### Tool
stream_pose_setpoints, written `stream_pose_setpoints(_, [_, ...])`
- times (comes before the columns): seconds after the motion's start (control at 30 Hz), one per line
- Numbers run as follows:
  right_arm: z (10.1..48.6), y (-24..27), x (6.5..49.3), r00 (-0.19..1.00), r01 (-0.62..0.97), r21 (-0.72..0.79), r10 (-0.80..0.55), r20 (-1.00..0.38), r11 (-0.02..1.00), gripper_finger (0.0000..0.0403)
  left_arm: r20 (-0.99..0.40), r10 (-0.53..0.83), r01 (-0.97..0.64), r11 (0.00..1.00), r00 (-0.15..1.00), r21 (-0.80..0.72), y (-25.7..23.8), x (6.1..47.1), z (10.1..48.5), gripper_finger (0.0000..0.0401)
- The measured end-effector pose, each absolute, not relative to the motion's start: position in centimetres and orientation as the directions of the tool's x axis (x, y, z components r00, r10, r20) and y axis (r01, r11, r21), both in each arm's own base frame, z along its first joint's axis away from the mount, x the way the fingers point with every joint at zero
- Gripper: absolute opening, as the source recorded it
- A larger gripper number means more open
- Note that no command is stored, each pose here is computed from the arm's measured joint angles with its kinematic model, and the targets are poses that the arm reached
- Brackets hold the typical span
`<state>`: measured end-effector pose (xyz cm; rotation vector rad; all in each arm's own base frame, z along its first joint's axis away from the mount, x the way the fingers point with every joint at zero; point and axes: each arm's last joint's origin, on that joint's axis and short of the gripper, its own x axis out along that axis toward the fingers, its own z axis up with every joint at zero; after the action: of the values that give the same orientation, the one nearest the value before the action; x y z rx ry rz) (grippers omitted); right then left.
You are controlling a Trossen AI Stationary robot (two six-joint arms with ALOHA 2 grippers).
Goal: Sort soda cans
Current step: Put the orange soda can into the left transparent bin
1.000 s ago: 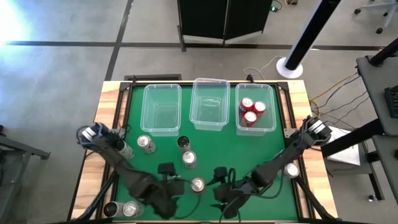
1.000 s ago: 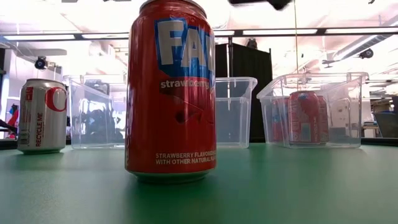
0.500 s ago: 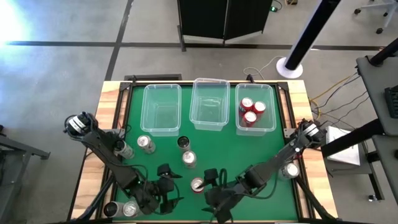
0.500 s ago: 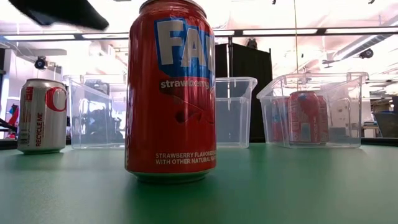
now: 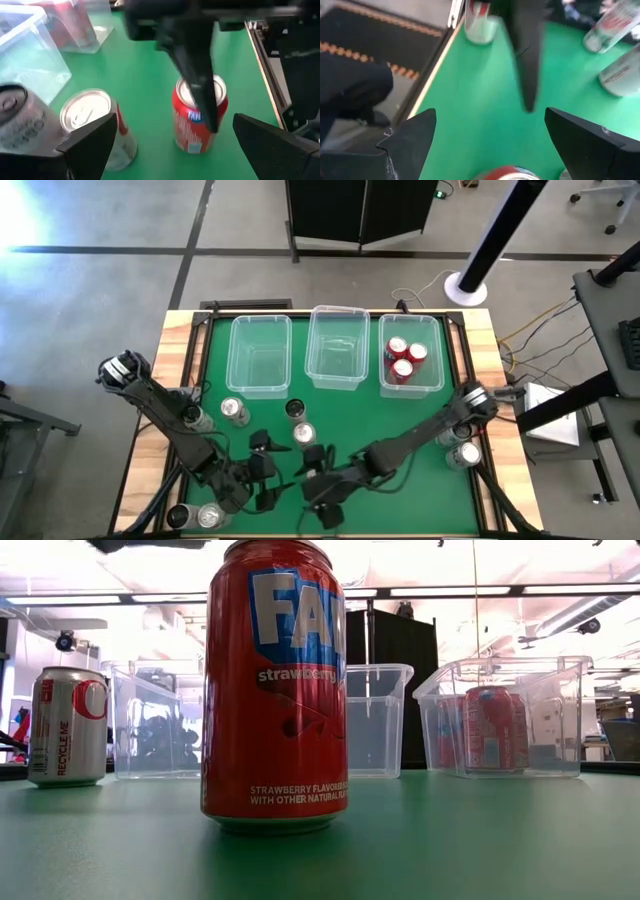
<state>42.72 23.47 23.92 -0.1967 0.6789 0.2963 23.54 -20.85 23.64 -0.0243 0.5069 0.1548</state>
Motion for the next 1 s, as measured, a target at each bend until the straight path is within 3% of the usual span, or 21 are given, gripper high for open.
stream_pose_setpoints(0.37, [26.7,25.0,43.3,0.673,-0.374,-0.111,0.187,-0.716,0.921,0.0368,-0.517,0.160,-0.180,0.984,0.841,0.012,-20.4,23.2,22.8,0.0382])
stream_pose_setpoints(0.9, [25.2,25.0,42.0,0.600,-0.306,-0.088,0.120,-0.791,0.948,0.0368,-0.518,0.156,-0.181,0.984,0.841,0.003,-20.4,23.2,22.8,0.0382])
stream_pose_setpoints(1.0, [25.0,24.6,41.8,0.585,-0.273,-0.147,0.043,-0.810,0.951,0.0368,-0.518,0.156,-0.181,0.983,0.841,0.003,-20.4,23.2,22.8,0.0382])
